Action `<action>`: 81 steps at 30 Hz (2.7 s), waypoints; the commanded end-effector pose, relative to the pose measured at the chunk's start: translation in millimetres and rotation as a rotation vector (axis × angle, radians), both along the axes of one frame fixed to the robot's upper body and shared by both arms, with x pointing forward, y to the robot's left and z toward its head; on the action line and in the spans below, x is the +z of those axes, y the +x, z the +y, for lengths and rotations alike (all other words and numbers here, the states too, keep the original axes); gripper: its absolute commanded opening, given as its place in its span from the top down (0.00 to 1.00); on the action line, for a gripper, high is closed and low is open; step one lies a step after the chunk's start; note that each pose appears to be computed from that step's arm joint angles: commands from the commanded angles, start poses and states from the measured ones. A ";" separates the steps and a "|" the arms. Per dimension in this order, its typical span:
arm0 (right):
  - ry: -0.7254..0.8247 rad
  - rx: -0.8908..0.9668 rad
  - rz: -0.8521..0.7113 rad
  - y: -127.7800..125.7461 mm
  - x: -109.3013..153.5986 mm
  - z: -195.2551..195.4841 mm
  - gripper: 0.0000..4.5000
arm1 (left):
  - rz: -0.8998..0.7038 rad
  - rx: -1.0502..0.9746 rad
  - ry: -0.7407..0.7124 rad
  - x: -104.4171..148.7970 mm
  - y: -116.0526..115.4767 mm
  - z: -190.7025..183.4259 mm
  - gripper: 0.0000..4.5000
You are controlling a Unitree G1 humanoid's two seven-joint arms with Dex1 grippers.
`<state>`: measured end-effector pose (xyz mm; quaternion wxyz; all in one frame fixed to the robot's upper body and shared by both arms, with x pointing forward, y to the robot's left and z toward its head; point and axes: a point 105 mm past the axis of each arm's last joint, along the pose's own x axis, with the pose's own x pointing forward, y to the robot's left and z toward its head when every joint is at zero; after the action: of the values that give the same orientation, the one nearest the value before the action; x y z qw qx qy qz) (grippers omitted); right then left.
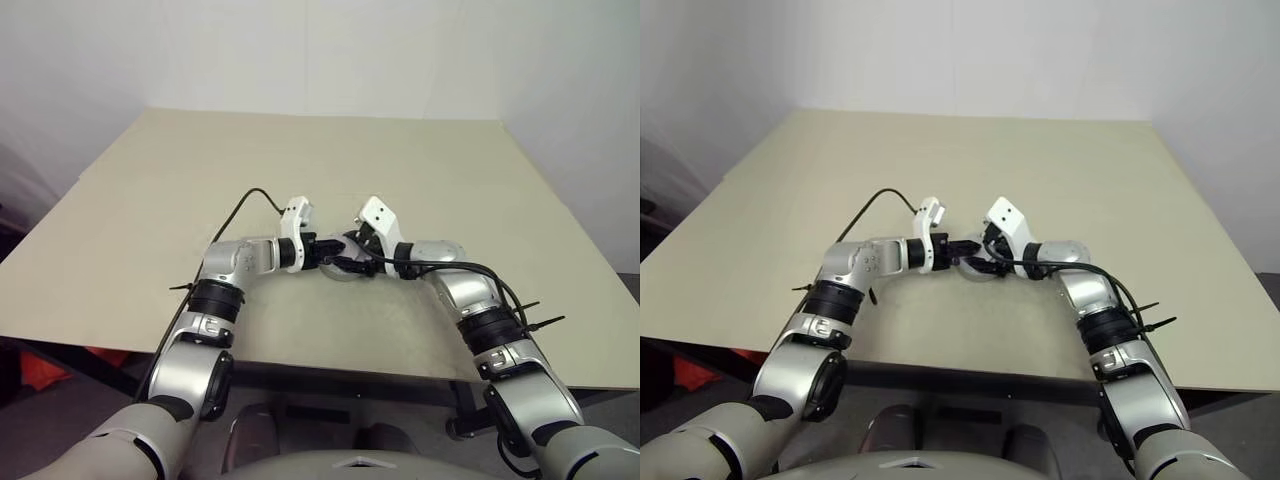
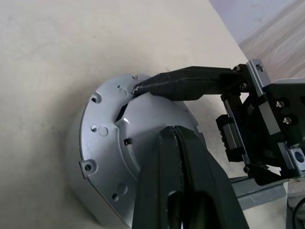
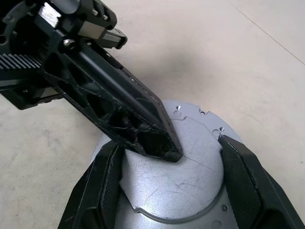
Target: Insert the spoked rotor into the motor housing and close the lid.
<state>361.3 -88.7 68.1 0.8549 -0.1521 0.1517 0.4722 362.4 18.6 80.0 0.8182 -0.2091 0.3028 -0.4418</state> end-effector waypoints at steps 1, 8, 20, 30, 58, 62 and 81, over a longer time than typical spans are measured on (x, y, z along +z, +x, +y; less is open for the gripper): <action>-0.051 -0.062 0.096 -1.7 -24.2 -15.9 0.32 | 0.031 -0.011 0.000 -0.1 -3.8 -0.2 0.99; -0.036 -0.025 0.082 -4.6 -17.2 -13.0 0.00 | 0.079 -0.032 -0.007 0.7 -8.6 -1.2 1.00; 0.052 0.061 0.013 -9.0 20.4 -15.0 0.00 | 0.112 -0.049 -0.013 2.9 -11.7 -2.6 1.00; 0.136 -0.152 0.033 14.2 49.0 -60.9 0.00 | 0.105 -0.049 -0.003 1.5 -12.1 -0.8 1.00; 0.602 -0.411 0.793 -11.4 14.2 -52.0 0.00 | 0.054 -0.029 0.036 -4.1 -15.0 9.5 1.00; 0.625 -0.372 0.820 -14.5 17.1 -35.5 0.00 | 0.049 -0.023 0.039 -4.0 -14.8 11.3 1.00; 0.783 -0.260 0.921 -13.5 36.7 11.9 0.00 | 0.038 0.012 0.051 -4.8 -11.9 21.7 1.00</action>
<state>346.5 -101.5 73.7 0.7682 0.4006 0.3706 0.3347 350.5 34.1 84.9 0.8137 -0.2069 0.3138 -0.4434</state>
